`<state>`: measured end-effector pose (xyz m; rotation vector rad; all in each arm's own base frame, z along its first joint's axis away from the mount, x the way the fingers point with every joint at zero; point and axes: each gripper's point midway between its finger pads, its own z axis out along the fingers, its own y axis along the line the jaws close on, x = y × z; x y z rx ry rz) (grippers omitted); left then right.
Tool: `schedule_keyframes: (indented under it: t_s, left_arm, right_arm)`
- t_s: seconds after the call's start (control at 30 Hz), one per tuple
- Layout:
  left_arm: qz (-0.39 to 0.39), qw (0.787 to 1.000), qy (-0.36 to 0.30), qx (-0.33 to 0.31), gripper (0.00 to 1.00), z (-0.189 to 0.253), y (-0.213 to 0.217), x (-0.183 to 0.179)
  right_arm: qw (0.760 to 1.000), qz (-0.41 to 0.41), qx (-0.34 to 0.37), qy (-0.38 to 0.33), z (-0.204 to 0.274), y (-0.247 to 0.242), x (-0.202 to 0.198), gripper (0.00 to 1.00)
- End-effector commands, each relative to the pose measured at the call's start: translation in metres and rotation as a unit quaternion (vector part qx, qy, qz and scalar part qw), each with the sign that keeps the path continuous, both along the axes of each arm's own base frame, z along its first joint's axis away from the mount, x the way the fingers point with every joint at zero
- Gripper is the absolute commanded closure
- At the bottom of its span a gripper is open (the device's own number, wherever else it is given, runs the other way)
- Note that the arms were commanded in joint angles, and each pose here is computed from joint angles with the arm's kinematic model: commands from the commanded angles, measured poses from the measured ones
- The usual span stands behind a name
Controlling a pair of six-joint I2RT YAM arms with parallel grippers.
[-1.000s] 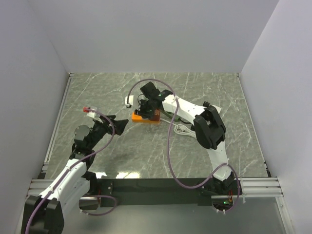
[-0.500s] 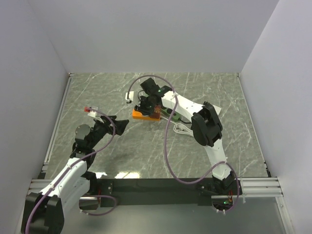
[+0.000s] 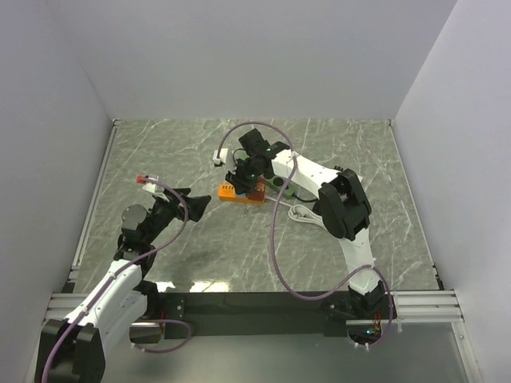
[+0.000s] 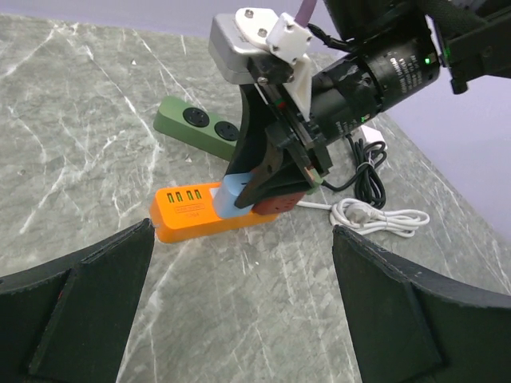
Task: Insert the plug
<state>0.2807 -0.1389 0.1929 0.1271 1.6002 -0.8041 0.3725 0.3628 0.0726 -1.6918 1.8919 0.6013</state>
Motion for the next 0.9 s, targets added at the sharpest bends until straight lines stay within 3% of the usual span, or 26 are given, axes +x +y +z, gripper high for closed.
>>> schedule_keyframes:
  t_s: [0.0, 0.17, 0.5, 0.6, 0.67, 0.7, 0.73, 0.8, 0.87]
  left_arm:
    - [-0.016, 1.000, -0.022, -0.006, 0.01, 0.013, -0.005, 0.000]
    - [-0.005, 1.000, -0.014, -0.006, 0.01, 0.012, -0.002, 0.003]
    - [0.035, 0.999, 0.004, 0.000, 0.01, 0.013, 0.009, 0.017]
    - [0.043, 0.999, 0.008, 0.002, 0.01, 0.014, 0.011, 0.018]
    - [0.049, 0.999, 0.009, 0.004, 0.01, 0.014, 0.013, 0.018]
    - [0.052, 0.999, 0.008, 0.005, 0.01, 0.016, 0.014, 0.018]
    - [0.054, 0.999, 0.009, 0.005, 0.01, 0.016, 0.015, 0.018]
    - [0.059, 0.998, 0.010, 0.006, 0.01, 0.018, 0.017, 0.019]
    - [0.058, 0.998, 0.009, 0.008, 0.01, 0.021, 0.016, 0.020]
  right_arm:
    - [0.994, -0.029, -0.041, 0.097, -0.032, -0.019, -0.041, 1.00]
    - [0.995, -0.069, -0.027, 0.070, -0.016, -0.008, -0.017, 1.00]
    - [0.984, -0.128, 0.120, -0.019, 0.080, 0.036, 0.031, 0.98]
    - [0.977, -0.130, 0.164, -0.042, 0.113, 0.044, 0.038, 0.87]
    - [0.975, -0.131, 0.171, -0.047, 0.123, 0.047, 0.038, 0.71]
    - [0.975, -0.132, 0.170, -0.049, 0.124, 0.046, 0.040, 0.60]
    - [0.975, -0.134, 0.169, -0.049, 0.126, 0.045, 0.040, 0.42]
    - [0.974, -0.145, 0.167, -0.057, 0.129, 0.042, 0.043, 0.32]
    - [0.974, -0.143, 0.165, -0.059, 0.125, 0.040, 0.039, 0.30]
